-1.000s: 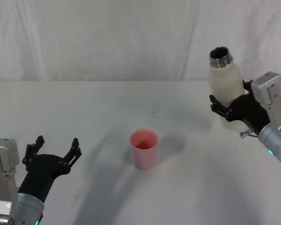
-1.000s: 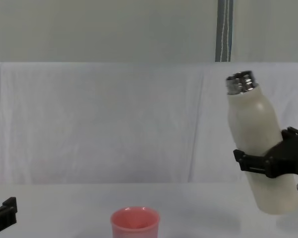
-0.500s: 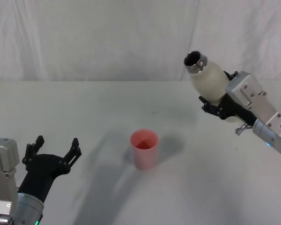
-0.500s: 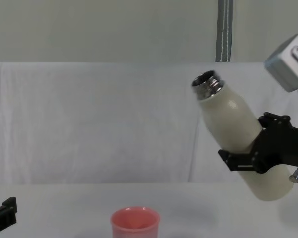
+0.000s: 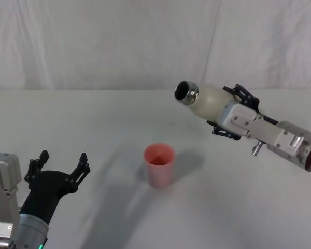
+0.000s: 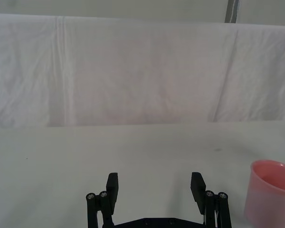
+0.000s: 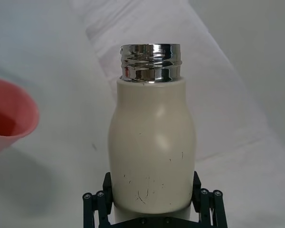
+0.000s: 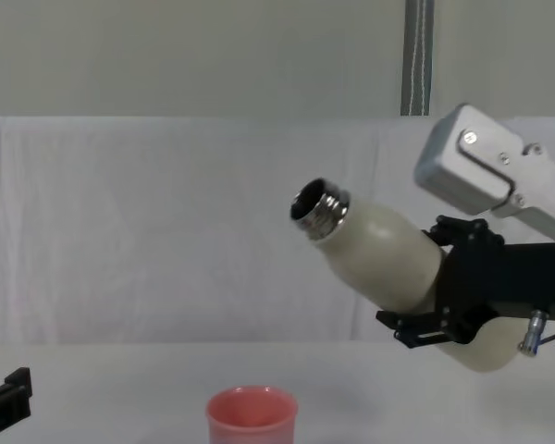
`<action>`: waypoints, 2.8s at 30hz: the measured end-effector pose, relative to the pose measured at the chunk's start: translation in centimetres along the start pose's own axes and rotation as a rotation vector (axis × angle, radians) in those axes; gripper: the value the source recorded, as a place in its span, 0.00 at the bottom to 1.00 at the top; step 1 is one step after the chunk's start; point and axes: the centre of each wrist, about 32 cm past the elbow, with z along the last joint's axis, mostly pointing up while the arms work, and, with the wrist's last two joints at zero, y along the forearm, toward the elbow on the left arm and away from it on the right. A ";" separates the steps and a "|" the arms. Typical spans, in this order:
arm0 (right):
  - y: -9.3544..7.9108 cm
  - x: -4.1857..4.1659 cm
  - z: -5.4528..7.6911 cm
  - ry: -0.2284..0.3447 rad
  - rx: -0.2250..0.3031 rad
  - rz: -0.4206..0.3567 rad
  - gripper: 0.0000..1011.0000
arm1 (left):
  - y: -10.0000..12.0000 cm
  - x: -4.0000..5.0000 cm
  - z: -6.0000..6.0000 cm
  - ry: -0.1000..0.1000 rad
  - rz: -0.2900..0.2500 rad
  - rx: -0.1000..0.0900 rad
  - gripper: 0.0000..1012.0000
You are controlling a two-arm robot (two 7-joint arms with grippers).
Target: Grasp the thermos with one hand and pour water into the cup lid.
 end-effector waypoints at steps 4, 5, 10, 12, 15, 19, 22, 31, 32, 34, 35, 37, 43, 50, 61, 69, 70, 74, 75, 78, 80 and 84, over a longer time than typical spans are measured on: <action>0.3 0.06 0.6 -0.056 -0.003 0.018 0.94 | 0.0 0.00 0.0 0.000 0.000 0.000 0.99; 0.3 0.07 0.7 -0.065 -0.003 0.021 0.94 | 0.0 0.00 0.0 0.000 0.000 0.000 0.99; 0.6 -0.09 1.2 -0.123 -0.007 0.035 0.94 | 0.0 0.00 0.0 0.000 0.000 0.000 0.99; 0.8 -0.26 1.3 -0.148 -0.008 0.036 0.94 | 0.0 0.00 0.0 0.000 0.000 0.000 0.99; 0.9 -0.53 1.3 -0.169 -0.006 0.032 0.94 | 0.0 0.00 0.0 0.000 0.000 0.000 0.99; 1.1 -1.17 1.2 -0.198 0.001 0.025 0.94 | 0.0 0.00 0.0 0.000 0.000 0.000 0.99; 1.2 -1.56 1.2 -0.214 0.002 0.023 0.94 | 0.0 0.00 0.0 0.000 0.000 0.000 0.99; 1.4 -2.84 0.9 -0.278 -0.014 0.027 0.94 | 0.0 0.00 0.0 0.000 0.000 0.000 0.99; 1.4 -3.03 0.8 -0.289 -0.019 0.026 0.94 | 0.0 0.00 0.0 0.000 0.000 0.000 0.99; 1.4 -3.25 0.6 -0.299 -0.024 0.023 0.94 | 0.0 0.00 0.0 0.000 0.000 0.000 0.99; 1.4 -3.33 0.6 -0.302 -0.026 0.021 0.94 | 0.0 0.00 0.0 0.000 0.000 0.000 0.99; 1.4 -3.57 0.5 -0.306 -0.032 0.019 0.94 | 0.0 0.00 0.0 0.000 0.000 0.000 0.99; 1.4 -4.20 0.1 -0.317 -0.050 0.011 0.94 | 0.0 0.00 0.0 0.000 0.000 0.000 0.99; 1.4 -4.65 -0.4 -0.326 -0.057 -0.002 0.94 | 0.0 0.00 0.0 0.000 0.000 0.000 0.99; 1.5 -4.98 -0.4 -0.364 -0.056 0.004 0.94 | 0.0 0.00 0.0 0.000 0.000 0.000 0.99; 1.6 -5.12 -0.2 -0.404 -0.060 0.009 0.94 | 0.0 0.00 0.0 0.000 0.000 0.000 0.99; 1.6 -5.12 -0.2 -0.407 -0.061 0.008 0.94 | 0.0 0.00 0.0 0.000 0.000 0.000 0.99; 1.6 -5.14 -0.1 -0.433 -0.064 0.005 0.94 | 0.0 0.00 0.0 0.000 0.000 0.000 0.99; 1.6 -5.12 0.0 -0.443 -0.066 0.003 0.94 | 0.0 0.00 0.0 0.000 0.000 0.000 0.99; 1.6 -5.04 0.0 -0.461 -0.070 -0.002 0.94 | 0.0 0.00 0.0 0.000 0.000 0.000 0.99; 1.7 -5.01 0.1 -0.471 -0.072 -0.003 0.94 | 0.0 0.00 0.0 0.000 0.000 0.000 0.99; 1.7 -4.85 0.1 -0.491 -0.078 -0.011 0.94 | 0.0 0.00 0.0 0.000 0.000 0.000 0.99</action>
